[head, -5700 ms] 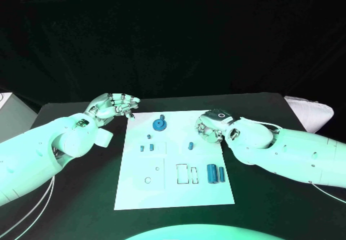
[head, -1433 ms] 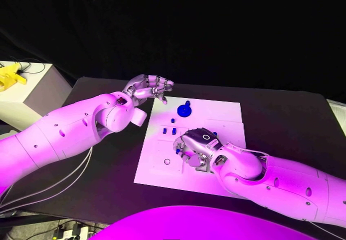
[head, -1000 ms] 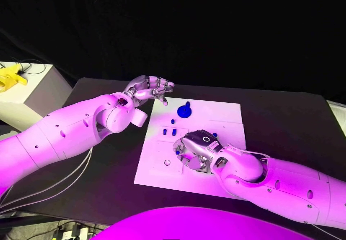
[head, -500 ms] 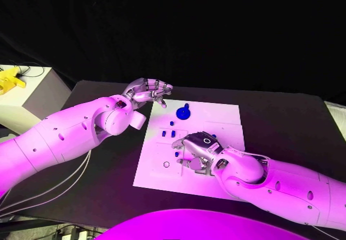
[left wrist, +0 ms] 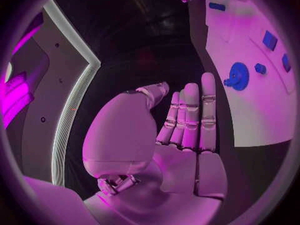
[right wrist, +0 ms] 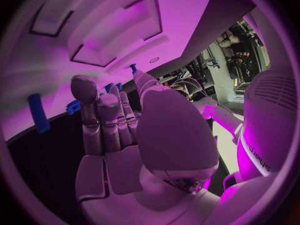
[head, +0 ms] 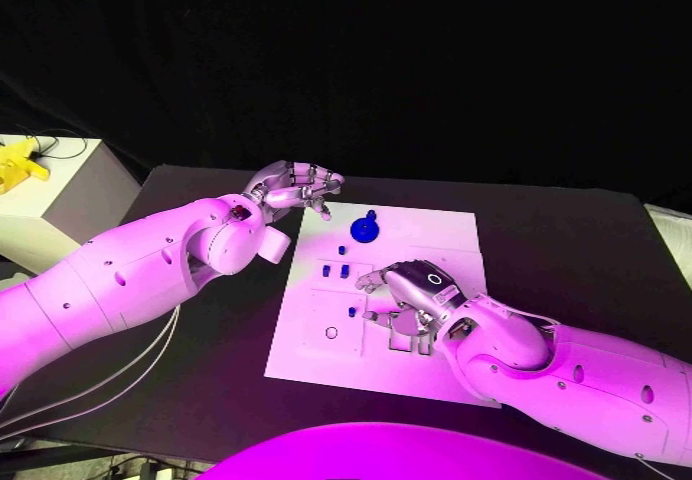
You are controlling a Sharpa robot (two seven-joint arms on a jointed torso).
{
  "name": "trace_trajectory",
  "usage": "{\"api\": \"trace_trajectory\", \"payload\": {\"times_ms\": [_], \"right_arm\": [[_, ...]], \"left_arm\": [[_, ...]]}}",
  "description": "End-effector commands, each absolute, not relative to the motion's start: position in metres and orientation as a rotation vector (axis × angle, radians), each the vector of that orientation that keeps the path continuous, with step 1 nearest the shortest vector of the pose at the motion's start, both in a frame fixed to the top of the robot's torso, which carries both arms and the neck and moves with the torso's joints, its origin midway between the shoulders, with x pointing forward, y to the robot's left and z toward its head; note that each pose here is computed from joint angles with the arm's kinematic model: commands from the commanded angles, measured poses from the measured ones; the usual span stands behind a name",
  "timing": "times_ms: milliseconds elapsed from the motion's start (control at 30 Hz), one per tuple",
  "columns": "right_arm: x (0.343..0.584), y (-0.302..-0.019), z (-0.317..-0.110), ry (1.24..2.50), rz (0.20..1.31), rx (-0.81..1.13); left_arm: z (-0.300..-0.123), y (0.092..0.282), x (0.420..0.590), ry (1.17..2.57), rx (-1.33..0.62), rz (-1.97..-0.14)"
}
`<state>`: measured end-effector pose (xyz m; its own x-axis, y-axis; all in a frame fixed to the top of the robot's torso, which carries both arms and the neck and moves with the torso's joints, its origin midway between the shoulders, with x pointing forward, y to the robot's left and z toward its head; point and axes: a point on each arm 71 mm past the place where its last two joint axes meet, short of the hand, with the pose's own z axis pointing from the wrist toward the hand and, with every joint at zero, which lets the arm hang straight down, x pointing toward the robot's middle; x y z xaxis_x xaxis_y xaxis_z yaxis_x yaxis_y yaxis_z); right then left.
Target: Assemble the parts on the task board
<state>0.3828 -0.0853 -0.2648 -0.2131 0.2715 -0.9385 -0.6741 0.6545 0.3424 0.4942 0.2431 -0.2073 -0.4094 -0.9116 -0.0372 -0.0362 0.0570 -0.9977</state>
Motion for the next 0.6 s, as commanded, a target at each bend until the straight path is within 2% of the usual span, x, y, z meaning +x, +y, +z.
{"api": "trace_trajectory", "payload": {"times_ms": [33,233,367,600], "right_arm": [[0.391,-0.098,-0.257,1.604,0.944,-0.227],[0.408,-0.126,-0.245,1.739,0.921,-0.312],[0.415,-0.142,-0.239,1.763,0.868,-0.373],[0.420,-0.153,-0.237,1.770,0.779,-0.471]], "left_arm": [[-0.205,0.240,0.494,1.553,-0.969,-1.478],[-0.205,0.245,0.494,1.540,-0.979,-1.471],[-0.205,0.246,0.494,1.538,-0.981,-1.471],[-0.205,0.247,0.494,1.537,-0.983,-1.468]]}}
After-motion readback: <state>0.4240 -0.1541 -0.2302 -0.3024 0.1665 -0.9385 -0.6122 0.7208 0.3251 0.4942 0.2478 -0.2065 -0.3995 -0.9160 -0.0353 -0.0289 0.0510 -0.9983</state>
